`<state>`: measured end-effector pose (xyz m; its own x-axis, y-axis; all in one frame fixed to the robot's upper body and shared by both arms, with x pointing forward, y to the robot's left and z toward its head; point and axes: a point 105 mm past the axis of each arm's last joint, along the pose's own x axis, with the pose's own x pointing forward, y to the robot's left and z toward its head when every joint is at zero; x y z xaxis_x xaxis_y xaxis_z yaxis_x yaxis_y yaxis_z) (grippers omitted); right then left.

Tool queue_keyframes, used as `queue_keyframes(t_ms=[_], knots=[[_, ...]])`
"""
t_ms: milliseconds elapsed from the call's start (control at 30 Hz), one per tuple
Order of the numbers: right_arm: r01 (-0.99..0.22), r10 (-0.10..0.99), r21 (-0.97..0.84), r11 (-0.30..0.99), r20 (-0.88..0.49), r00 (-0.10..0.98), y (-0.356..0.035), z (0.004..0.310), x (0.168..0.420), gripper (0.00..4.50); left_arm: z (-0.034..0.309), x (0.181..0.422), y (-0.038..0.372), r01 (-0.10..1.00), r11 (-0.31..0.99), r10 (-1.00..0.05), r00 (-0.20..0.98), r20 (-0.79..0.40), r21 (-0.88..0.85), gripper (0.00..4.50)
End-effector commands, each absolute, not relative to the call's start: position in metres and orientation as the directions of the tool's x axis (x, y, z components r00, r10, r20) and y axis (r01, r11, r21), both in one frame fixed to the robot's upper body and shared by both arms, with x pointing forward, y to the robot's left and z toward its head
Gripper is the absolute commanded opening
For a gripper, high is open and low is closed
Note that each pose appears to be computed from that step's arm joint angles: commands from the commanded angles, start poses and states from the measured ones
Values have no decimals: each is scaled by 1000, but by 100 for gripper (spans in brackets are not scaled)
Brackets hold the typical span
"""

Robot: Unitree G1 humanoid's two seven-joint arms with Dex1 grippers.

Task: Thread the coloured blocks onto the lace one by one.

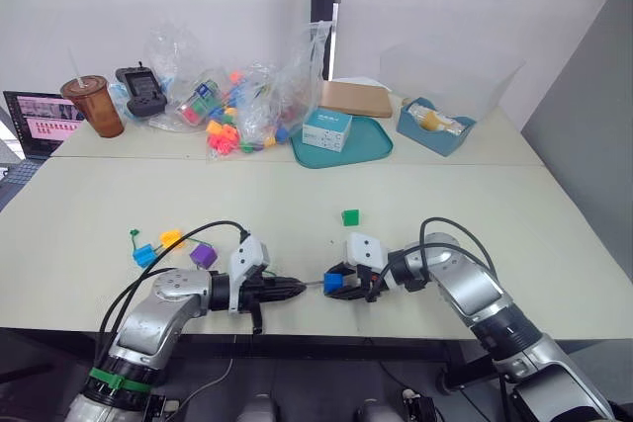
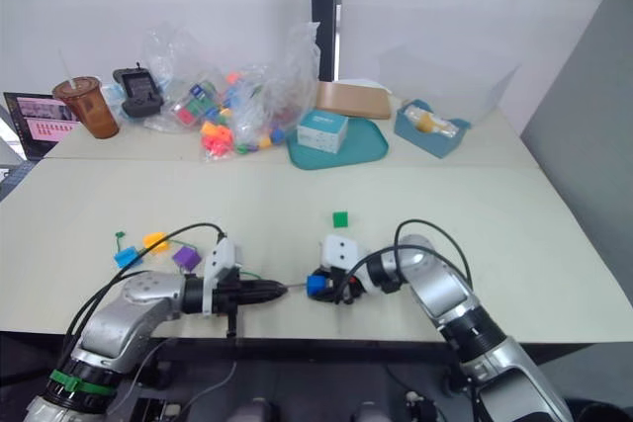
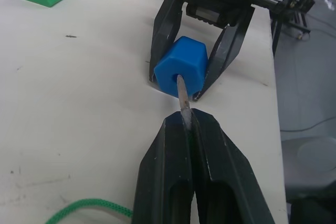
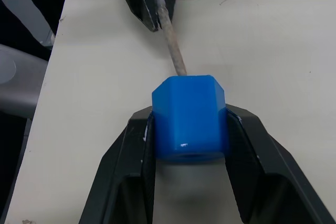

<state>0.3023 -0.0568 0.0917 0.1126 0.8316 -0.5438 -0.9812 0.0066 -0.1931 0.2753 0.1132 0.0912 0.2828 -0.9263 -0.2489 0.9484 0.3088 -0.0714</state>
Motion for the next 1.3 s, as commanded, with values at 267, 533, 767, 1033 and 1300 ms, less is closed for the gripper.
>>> queue_keyframes(t_ms=[267,533,767,1033,1300], knots=[[-989,778,-150,14,-620,105,-68,73,301,130,106,270,101,957,281,-948,264,-179,-77,0],[-989,773,-148,18,-625,108,-71,73,301,130,99,278,116,944,329,-919,314,-241,-25,0],[-992,780,-128,15,-619,92,-77,72,301,130,98,274,117,947,319,-923,303,-237,-29,0],[-991,769,-130,15,-633,95,-81,70,305,130,92,272,108,953,303,-928,287,-238,-31,0],[-991,771,-131,9,-630,90,-79,71,304,130,94,274,103,953,301,-931,288,-223,-28,0]])
